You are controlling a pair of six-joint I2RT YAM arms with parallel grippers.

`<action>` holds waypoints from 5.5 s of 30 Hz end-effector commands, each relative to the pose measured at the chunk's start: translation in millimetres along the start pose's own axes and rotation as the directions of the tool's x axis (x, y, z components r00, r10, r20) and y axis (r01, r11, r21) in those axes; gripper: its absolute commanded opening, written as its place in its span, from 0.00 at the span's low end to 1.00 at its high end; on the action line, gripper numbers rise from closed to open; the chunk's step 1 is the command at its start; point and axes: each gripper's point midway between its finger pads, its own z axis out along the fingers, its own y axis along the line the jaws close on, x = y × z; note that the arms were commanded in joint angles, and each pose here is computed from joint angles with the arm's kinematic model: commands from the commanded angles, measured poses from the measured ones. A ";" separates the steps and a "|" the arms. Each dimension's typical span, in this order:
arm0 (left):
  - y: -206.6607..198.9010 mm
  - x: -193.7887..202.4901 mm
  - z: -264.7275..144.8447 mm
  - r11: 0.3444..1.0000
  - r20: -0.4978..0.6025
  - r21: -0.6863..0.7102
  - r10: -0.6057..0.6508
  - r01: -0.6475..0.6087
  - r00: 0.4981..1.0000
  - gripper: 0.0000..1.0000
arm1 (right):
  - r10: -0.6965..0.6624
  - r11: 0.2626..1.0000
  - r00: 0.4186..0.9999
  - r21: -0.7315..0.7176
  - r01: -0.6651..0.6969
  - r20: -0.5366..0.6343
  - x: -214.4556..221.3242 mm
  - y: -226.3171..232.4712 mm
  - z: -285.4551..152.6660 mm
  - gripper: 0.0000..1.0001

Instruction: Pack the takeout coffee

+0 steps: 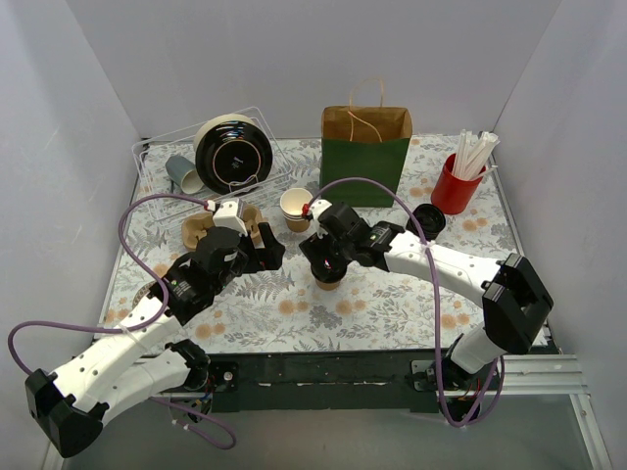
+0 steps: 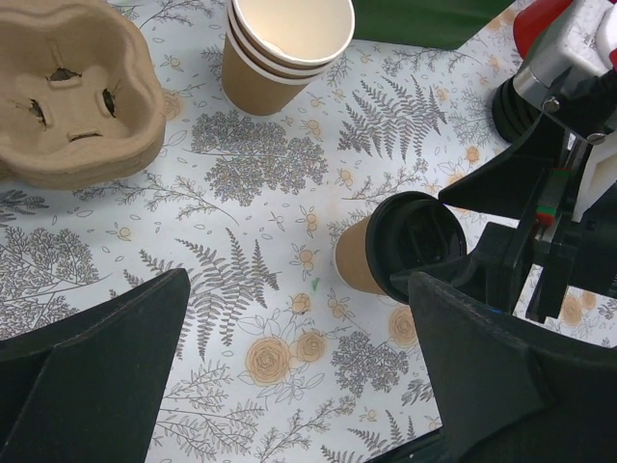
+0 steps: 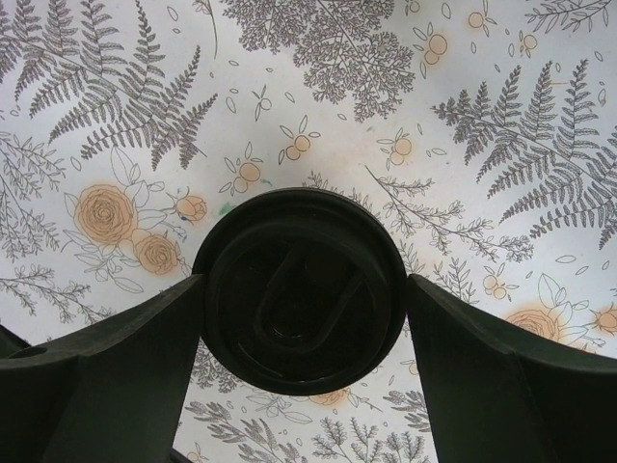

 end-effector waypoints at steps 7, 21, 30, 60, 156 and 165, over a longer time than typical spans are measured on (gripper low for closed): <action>9.7 2.5 -0.1 0.999 0.004 -0.039 0.013 -0.013 1.000 0.98 | 0.040 0.999 0.999 0.002 -0.040 0.018 -9.1 2.4 -7.9 0.75; 9.1 1.9 0.0 0.999 0.005 -0.036 0.010 -0.009 1.000 0.98 | 0.162 0.950 0.985 0.277 -0.141 -0.056 37.3 -49.8 -34.8 0.74; 3.4 -0.7 -5.2 1.000 0.016 0.002 0.005 -0.005 1.000 0.98 | 0.379 0.858 0.925 0.370 -0.355 0.010 100.3 -101.8 -54.7 0.77; -10.9 0.2 -12.6 0.996 0.011 0.094 -0.005 0.004 1.000 0.98 | 0.613 0.472 0.724 0.588 -0.657 0.316 141.6 -209.5 -138.5 0.98; 107.4 -40.7 52.1 0.976 -0.051 -0.203 -0.091 0.079 0.995 0.98 | 0.182 0.704 0.691 0.398 -0.589 0.700 -204.2 -310.7 -167.1 0.62; 69.7 -58.1 34.1 0.998 0.027 -0.004 -0.056 0.057 0.998 0.98 | 0.267 0.668 0.780 0.475 -0.573 0.566 -182.5 -336.7 -117.5 0.67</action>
